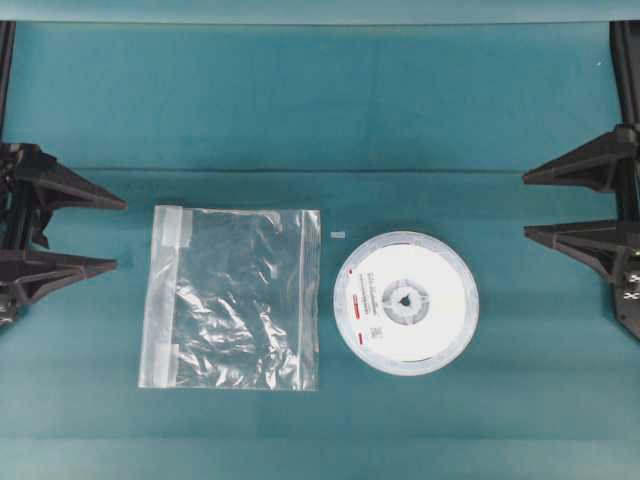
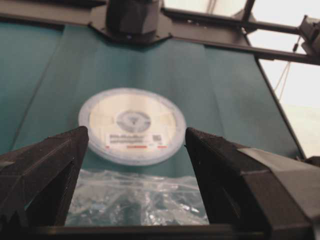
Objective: Take out the reel from the clear zip bag.
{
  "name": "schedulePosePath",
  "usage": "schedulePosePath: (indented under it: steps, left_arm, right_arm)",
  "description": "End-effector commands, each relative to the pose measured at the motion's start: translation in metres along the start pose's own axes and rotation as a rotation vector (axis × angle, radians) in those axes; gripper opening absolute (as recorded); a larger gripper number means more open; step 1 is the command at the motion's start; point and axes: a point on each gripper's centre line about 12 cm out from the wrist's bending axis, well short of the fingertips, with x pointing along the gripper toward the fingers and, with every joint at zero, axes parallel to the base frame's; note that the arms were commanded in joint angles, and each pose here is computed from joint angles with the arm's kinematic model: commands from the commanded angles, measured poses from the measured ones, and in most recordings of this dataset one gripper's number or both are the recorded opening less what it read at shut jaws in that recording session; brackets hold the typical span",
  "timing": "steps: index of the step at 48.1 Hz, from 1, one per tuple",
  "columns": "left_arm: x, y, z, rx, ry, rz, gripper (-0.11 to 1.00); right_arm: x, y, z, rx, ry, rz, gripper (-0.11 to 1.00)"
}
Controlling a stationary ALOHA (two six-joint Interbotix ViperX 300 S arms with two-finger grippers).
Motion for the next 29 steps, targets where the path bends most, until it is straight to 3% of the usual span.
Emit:
schedulePosePath:
  steps: [1, 29]
  left_arm:
    - [0.0015, -0.0021, 0.0101, 0.006, -0.027, -0.007, 0.82]
    - [0.0012, -0.0021, 0.0106, 0.005, -0.03, -0.008, 0.82]
  right_arm:
    - [-0.0002, 0.0023, 0.008, -0.015, -0.02, 0.006, 0.93]
    - [-0.0013, 0.0041, 0.0112, -0.029, -0.039, 0.018, 0.92]
